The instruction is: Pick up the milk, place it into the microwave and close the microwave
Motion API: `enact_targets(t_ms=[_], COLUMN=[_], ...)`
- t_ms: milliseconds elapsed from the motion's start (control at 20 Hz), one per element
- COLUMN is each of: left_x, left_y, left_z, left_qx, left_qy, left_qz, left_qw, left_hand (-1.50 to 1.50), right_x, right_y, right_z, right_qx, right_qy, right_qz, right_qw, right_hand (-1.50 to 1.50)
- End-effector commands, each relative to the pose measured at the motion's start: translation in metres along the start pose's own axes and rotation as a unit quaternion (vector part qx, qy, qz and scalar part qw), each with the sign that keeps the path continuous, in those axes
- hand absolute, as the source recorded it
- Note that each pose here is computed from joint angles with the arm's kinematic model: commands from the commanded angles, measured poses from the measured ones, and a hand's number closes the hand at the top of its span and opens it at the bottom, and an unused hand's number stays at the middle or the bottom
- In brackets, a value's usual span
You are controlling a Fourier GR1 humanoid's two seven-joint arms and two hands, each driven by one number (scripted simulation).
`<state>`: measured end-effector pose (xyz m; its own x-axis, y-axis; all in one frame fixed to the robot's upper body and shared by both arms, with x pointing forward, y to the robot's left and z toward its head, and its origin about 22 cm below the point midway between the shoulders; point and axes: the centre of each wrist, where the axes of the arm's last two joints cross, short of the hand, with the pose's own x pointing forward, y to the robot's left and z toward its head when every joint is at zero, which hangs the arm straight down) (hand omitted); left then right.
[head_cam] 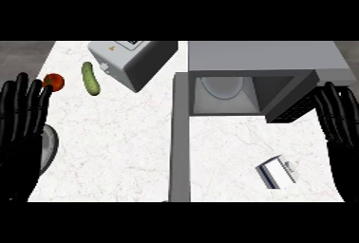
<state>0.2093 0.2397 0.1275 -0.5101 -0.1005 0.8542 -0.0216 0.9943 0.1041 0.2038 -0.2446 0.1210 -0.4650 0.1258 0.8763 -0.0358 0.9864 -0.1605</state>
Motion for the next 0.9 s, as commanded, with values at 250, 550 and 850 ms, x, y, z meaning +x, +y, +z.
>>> enact_targets(t_ms=[250, 550, 850], left_x=[-0.012, -0.043, -0.034], left_y=[0.024, -0.014, -0.036], left_z=[-0.014, 0.009, 0.032], left_qx=[-0.066, -0.048, -0.046], left_qy=[-0.014, 0.08, 0.081], left_qz=[0.015, 0.111, 0.102], left_qw=[0.9976, 0.9895, 0.9904], left_hand=[-1.5, -1.5, -1.5], right_x=[0.015, 0.023, 0.01], right_y=[-0.011, -0.002, 0.0], right_z=[0.07, 0.109, 0.165], right_qx=[-0.068, -0.043, -0.056], right_qy=[-0.015, 0.062, 0.093], right_qz=[0.018, -0.055, -0.045], right_qw=[0.997, 0.996, 0.993], right_hand=[-1.5, -1.5, -1.5])
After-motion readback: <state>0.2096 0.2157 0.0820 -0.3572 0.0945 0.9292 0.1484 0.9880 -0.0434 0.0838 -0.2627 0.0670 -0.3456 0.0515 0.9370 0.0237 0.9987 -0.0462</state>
